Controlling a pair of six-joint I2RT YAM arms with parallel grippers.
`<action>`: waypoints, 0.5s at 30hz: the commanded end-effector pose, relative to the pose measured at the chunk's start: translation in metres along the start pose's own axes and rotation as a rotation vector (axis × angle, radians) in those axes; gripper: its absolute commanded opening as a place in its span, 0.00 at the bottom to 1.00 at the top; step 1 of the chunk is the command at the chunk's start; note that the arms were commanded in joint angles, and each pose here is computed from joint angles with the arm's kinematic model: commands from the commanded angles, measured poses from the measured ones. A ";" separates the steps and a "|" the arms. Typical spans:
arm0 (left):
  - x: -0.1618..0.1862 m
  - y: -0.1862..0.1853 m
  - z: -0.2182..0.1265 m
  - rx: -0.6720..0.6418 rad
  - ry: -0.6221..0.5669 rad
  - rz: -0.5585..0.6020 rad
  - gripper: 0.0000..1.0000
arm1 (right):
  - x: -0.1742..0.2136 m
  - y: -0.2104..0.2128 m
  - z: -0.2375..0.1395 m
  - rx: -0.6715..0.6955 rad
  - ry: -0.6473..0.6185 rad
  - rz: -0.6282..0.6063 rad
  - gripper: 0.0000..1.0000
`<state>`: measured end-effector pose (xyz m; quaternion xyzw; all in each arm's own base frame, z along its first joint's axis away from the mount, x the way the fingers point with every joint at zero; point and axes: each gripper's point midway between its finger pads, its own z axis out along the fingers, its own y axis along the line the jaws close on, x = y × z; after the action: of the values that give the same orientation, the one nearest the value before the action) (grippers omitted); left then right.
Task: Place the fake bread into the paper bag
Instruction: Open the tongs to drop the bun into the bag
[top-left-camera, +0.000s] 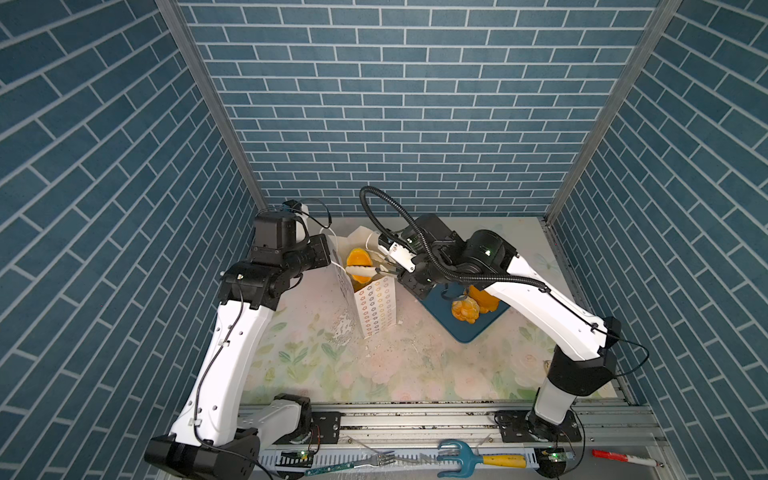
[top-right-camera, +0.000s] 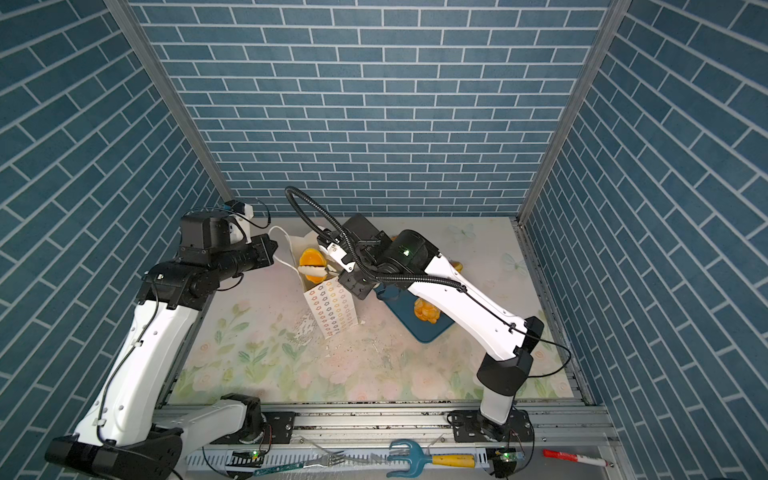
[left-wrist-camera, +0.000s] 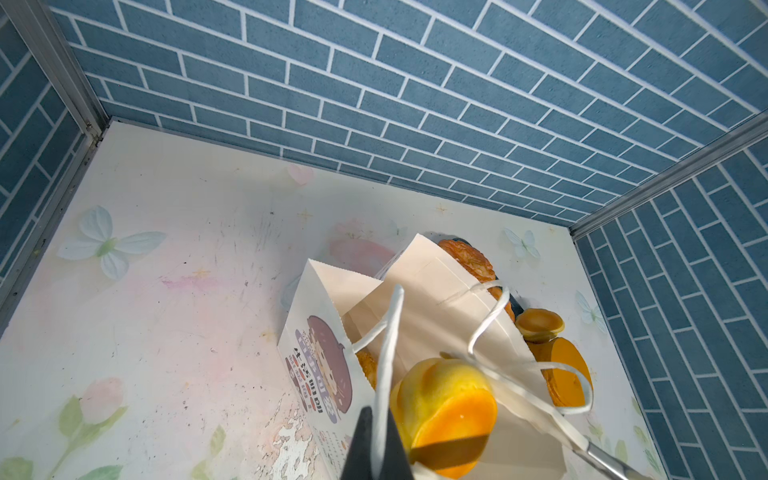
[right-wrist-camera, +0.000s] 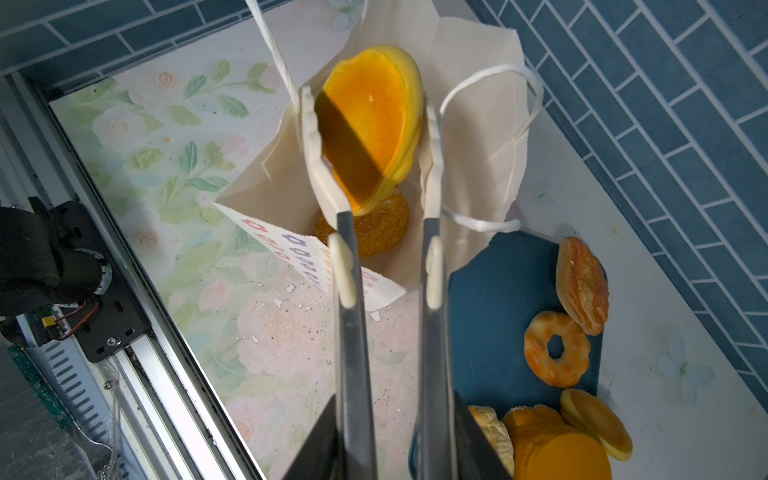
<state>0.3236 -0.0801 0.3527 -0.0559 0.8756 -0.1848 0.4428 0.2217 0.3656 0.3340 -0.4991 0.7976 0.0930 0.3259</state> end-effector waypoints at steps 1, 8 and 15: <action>0.003 0.003 0.002 -0.005 0.004 0.001 0.00 | -0.011 -0.011 -0.017 0.065 -0.043 -0.027 0.45; 0.002 0.002 0.005 -0.004 0.006 0.003 0.00 | -0.022 -0.024 -0.034 0.138 -0.094 -0.017 0.46; -0.007 0.002 0.008 0.001 0.006 0.010 0.00 | -0.046 -0.033 -0.069 0.154 -0.233 0.029 0.45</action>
<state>0.3295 -0.0793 0.3464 -0.0575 0.8803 -0.1830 0.4340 0.2357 0.3588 0.3695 -0.4761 0.7876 0.0642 0.3858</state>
